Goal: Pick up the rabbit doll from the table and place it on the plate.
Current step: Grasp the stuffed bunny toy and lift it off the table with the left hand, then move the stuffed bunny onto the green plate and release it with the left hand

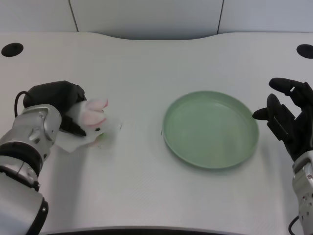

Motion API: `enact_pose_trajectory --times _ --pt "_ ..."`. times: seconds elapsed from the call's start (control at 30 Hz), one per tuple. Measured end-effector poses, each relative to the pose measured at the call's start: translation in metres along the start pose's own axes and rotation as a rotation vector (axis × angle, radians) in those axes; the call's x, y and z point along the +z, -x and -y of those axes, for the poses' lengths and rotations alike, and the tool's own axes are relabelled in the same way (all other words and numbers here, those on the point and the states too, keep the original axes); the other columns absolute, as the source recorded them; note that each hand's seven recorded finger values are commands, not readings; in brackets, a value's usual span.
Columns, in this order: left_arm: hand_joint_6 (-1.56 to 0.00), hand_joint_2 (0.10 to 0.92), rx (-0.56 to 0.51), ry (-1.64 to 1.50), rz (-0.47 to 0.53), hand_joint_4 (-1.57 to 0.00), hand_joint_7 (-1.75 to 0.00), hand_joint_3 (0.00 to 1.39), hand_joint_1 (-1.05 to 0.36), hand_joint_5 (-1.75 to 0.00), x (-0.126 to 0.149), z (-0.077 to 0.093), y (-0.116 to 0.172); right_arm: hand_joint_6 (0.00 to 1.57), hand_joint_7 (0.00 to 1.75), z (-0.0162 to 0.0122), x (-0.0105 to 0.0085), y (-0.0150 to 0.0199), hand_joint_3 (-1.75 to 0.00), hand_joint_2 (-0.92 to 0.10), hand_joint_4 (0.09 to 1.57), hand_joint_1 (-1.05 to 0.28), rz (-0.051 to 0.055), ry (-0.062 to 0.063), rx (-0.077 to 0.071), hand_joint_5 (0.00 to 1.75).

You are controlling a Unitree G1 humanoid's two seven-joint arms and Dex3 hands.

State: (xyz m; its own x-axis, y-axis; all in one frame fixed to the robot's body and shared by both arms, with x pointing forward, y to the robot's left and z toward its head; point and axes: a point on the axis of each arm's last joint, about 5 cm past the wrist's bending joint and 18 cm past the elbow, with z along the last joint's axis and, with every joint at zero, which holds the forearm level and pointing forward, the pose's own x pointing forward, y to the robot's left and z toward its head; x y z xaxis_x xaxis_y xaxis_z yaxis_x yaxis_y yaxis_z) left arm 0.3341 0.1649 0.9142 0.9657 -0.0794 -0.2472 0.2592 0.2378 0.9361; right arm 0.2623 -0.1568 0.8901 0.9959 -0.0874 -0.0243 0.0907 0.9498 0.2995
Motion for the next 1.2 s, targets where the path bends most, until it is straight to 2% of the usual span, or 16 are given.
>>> enact_pose_trajectory --times 0.07,0.1,0.17,0.2,0.23,0.37,0.43,0.47,0.57,0.67,0.7,0.87,0.97,1.03,1.07,1.2 --pt "-1.13 0.888 0.003 0.015 -0.008 -0.88 -0.54 0.00 -0.30 -0.99 0.000 0.000 0.000 0.34 1.35 0.0003 -0.0001 0.0012 -0.59 -0.92 0.36 -0.28 -0.009 0.001 0.001 1.61" --pt "-1.07 0.848 0.006 0.031 -0.010 -0.95 -1.07 0.00 -0.24 -1.29 0.000 -0.001 0.000 0.34 1.36 0.0005 0.0000 0.0021 -0.60 -0.92 0.37 -0.28 -0.012 0.002 0.001 1.63" --pt "-1.01 0.823 0.019 0.094 0.002 -1.00 -1.48 0.00 -0.20 -1.51 0.000 -0.003 0.000 0.35 1.37 0.0007 -0.0002 0.0030 -0.61 -0.92 0.39 -0.28 -0.014 0.003 0.001 1.64" --pt "-0.98 0.813 0.024 0.120 0.015 -0.97 -1.53 0.00 -0.21 -1.55 0.002 -0.004 -0.001 0.35 1.37 0.0007 -0.0003 0.0031 -0.61 -0.92 0.40 -0.28 -0.015 0.003 0.001 1.64" --pt "-0.96 0.804 0.029 0.136 0.031 -0.92 -1.50 0.00 -0.24 -1.51 0.003 -0.004 -0.001 0.35 1.38 0.0007 -0.0005 0.0030 -0.61 -0.92 0.39 -0.28 -0.016 0.006 0.001 1.63" --pt "-0.95 0.774 0.054 0.155 0.104 -0.91 -1.55 0.00 -0.21 -1.54 0.016 -0.011 -0.004 0.35 1.38 0.0004 -0.0029 0.0033 -0.60 -0.92 0.37 -0.29 -0.028 0.016 0.001 1.62" --pt "-0.98 0.769 0.070 0.156 0.135 -0.97 -1.53 0.00 -0.23 -1.61 0.022 -0.017 -0.006 0.33 1.38 0.0003 -0.0030 0.0033 -0.60 -0.92 0.38 -0.29 -0.027 0.016 0.001 1.63" --pt "-0.97 0.772 0.080 0.157 0.156 -0.98 -1.59 0.01 -0.22 -1.69 0.028 -0.021 -0.007 0.32 1.40 0.0002 -0.0029 0.0035 -0.61 -0.92 0.36 -0.29 -0.026 0.016 0.000 1.65" --pt "-0.97 0.807 0.106 0.161 0.241 -1.06 -1.72 0.03 -0.21 -1.74 0.048 -0.031 -0.010 0.30 1.47 -0.0026 -0.0015 0.0045 -0.66 -0.92 0.31 -0.28 -0.015 0.013 0.010 1.71" --pt "-0.97 0.818 0.106 0.164 0.303 -1.09 -1.74 0.04 -0.21 -1.75 0.063 -0.031 -0.010 0.29 1.49 -0.0053 0.0009 0.0059 -0.68 -0.92 0.30 -0.27 -0.001 0.013 0.023 1.72" --pt "-0.95 0.806 0.101 0.161 0.313 -1.05 -1.73 0.03 -0.21 -1.74 0.066 -0.029 -0.010 0.29 1.49 -0.0053 0.0015 0.0061 -0.67 -0.91 0.31 -0.27 0.002 0.012 0.023 1.72" --pt "-0.92 0.783 0.070 0.174 0.403 -1.00 -1.71 0.02 -0.19 -1.75 0.089 -0.020 -0.008 0.29 1.49 -0.0047 0.0013 0.0063 -0.69 -0.91 0.35 -0.27 -0.001 0.011 0.024 1.71" --pt "-0.92 0.828 0.060 0.180 0.439 -1.01 -1.73 0.05 -0.21 -1.75 0.102 -0.021 -0.007 0.29 1.49 -0.0040 0.0007 0.0063 -0.67 -0.89 0.38 -0.28 -0.004 0.010 0.021 1.69" --pt "-0.91 0.818 0.048 0.186 0.474 -1.01 -1.74 0.05 -0.22 -1.75 0.114 -0.021 -0.006 0.30 1.47 -0.0033 -0.0017 0.0065 -0.66 -0.90 0.39 -0.28 -0.016 0.008 0.017 1.68" --pt "-0.91 0.811 0.038 0.191 0.491 -1.01 -1.74 0.04 -0.23 -1.75 0.120 -0.020 -0.005 0.30 1.47 -0.0033 -0.0022 0.0066 -0.65 -0.90 0.39 -0.28 -0.019 0.008 0.016 1.68" --pt "-0.90 0.808 -0.026 0.177 0.555 -0.97 -1.67 0.04 -0.27 -1.72 0.140 -0.010 0.000 0.29 1.46 -0.0040 -0.0026 0.0066 -0.62 -0.90 0.38 -0.28 -0.026 0.005 0.011 1.68"
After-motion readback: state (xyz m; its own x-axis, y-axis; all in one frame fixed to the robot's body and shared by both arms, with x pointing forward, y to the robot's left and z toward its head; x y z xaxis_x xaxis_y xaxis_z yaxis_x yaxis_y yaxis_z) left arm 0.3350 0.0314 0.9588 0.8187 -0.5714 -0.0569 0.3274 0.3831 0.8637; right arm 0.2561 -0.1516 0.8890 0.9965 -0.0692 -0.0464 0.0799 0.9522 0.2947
